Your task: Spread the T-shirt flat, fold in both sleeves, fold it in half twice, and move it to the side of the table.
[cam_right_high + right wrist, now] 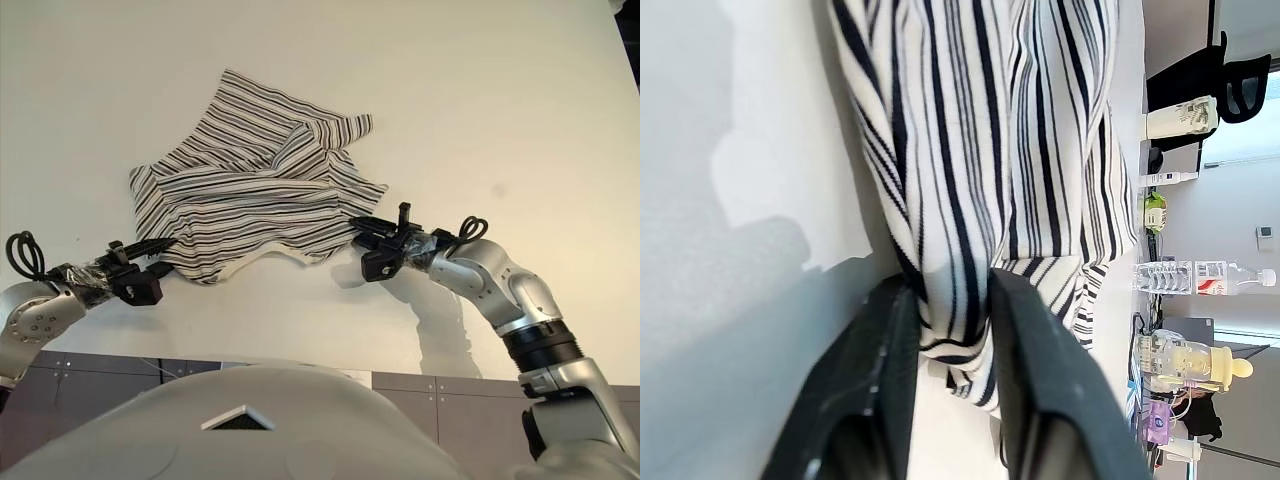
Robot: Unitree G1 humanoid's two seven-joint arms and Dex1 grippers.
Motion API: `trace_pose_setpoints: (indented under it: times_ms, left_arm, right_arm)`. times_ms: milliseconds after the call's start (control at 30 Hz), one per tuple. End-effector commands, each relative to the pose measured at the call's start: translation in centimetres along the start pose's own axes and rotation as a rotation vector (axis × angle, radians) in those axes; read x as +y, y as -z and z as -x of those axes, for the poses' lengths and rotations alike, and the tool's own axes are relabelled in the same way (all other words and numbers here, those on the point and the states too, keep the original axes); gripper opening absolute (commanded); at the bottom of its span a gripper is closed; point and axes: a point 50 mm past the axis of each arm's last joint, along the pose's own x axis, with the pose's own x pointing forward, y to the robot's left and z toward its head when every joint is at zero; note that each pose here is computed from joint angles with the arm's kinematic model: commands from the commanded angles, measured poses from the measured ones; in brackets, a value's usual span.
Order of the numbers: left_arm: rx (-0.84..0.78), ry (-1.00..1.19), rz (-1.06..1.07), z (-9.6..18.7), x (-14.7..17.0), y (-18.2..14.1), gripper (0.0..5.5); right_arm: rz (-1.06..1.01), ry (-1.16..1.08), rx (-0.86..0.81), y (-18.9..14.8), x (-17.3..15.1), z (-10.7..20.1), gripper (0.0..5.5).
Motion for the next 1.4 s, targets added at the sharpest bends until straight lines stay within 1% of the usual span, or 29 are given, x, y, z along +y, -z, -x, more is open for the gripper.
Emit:
trace_pose_setpoints:
  times_ms: [33, 67, 100, 200, 267, 300, 333, 400, 433, 500, 567, 633, 667, 700, 733, 800, 933, 1000, 1067, 1133, 1233, 1300, 1367, 1400]
  left_arm:
    - [0.022, 0.106, 0.018, -0.5, -1.4, 0.5, 0.98]
    - [0.019, 0.101, 0.026, -0.8, -1.3, 0.5, 0.76]
    - [0.019, 0.098, 0.036, -0.9, -1.2, 0.6, 0.58]
    - [0.026, 0.078, 0.097, -1.0, -1.0, 1.0, 0.13]
    - [0.038, 0.034, 0.158, -0.4, 0.2, 1.1, 0.11]
    - [0.029, -0.015, 0.201, 0.0, 1.6, 1.1, 0.11]
    - [0.009, -0.073, 0.245, 0.5, 3.5, 0.8, 0.11]
    - [-0.08, -0.147, 0.362, 1.3, 6.8, -0.4, 0.11]
    - [-0.143, -0.133, 0.414, 1.8, 7.7, -1.3, 0.11]
    - [-0.253, -0.069, 0.51, 3.2, 8.2, -3.0, 0.11]
    - [-0.318, -0.112, 0.564, 5.5, 10.1, -3.2, 0.11]
    - [-0.462, -0.296, 0.566, 8.1, 14.9, -4.0, 0.11]
    - [-0.554, -0.369, 0.545, 9.3, 17.0, -5.0, 0.11]
    - [-0.63, -0.416, 0.526, 10.2, 18.4, -5.9, 0.11]
    - [-0.685, -0.445, 0.512, 10.9, 19.3, -6.6, 0.11]
    - [-0.849, -0.517, 0.475, 13.0, 21.1, -8.8, 0.11]
    - [-1.089, -0.601, 0.444, 16.6, 23.1, -11.8, 0.11]
    - [-1.193, -0.615, 0.445, 18.0, 23.7, -13.0, 0.11]
    - [-1.253, -0.614, 0.459, 19.0, 23.9, -13.7, 0.11]
    - [-1.257, -0.63, 0.489, 19.5, 23.4, -14.0, 0.11]
    - [-1.222, -0.711, 0.58, 19.4, 20.9, -13.8, 0.11]
    - [-1.155, -0.732, 0.647, 18.2, 18.9, -13.3, 0.11]
    - [-1.089, -0.67, 0.731, 16.2, 17.2, -12.9, 0.11]
    - [-1.022, -0.618, 0.767, 14.8, 16.3, -12.6, 0.11]
  right_arm:
    - [-0.046, -0.046, 0.021, -0.1, 1.9, -0.8, 0.41]
    - [-0.051, -0.027, 0.018, -0.2, 1.7, -0.8, 0.19]
    - [-0.057, -0.005, 0.012, -0.2, 1.5, -0.8, 0.1]
    - [-0.119, 0.101, -0.023, -0.5, 0.1, -0.6, 0.1]
    - [-0.255, 0.169, -0.055, -0.5, -1.1, -0.1, 0.1]
    - [-0.364, 0.191, -0.076, -0.5, -1.8, 0.5, 0.1]
    - [-0.484, 0.239, -0.11, -0.4, -3.1, 1.3, 0.1]
    - [-0.681, 0.294, -0.238, -0.9, -6.2, 3.5, 0.1]
    - [-0.732, 0.293, -0.317, -1.5, -7.5, 4.7, 0.1]
    - [-0.784, 0.191, -0.477, -3.2, -9.4, 7.0, 0.1]
    - [-0.806, 0.161, -0.603, -4.4, -12.0, 9.3, 0.1]
    - [-0.774, 0.323, -0.763, -5.3, -17.3, 12.2, 0.1]
    - [-0.738, 0.394, -0.834, -5.9, -19.3, 13.6, 0.1]
    - [-0.712, 0.438, -0.884, -6.4, -20.6, 14.7, 0.1]
    - [-0.692, 0.462, -0.913, -6.8, -21.3, 15.4, 0.1]
    - [-0.636, 0.538, -0.998, -7.9, -22.6, 17.8, 0.1]
    - [-0.564, 0.636, -1.118, -9.8, -23.9, 21.1, 0.1]
    - [-0.52, 0.676, -1.163, -10.8, -24.3, 22.5, 0.1]
    - [-0.494, 0.709, -1.196, -11.6, -24.2, 23.7, 0.1]
    - [-0.519, 0.745, -1.203, -12.1, -23.6, 24.2, 0.1]
    - [-0.624, 0.824, -1.164, -11.9, -22.0, 23.6, 0.1]
    - [-0.711, 0.823, -1.118, -11.3, -20.8, 22.1, 0.1]
    - [-0.78, 0.797, -1.085, -10.7, -19.9, 21.0, 0.1]
    - [-0.813, 0.756, -1.039, -10.3, -19.5, 20.0, 0.1]
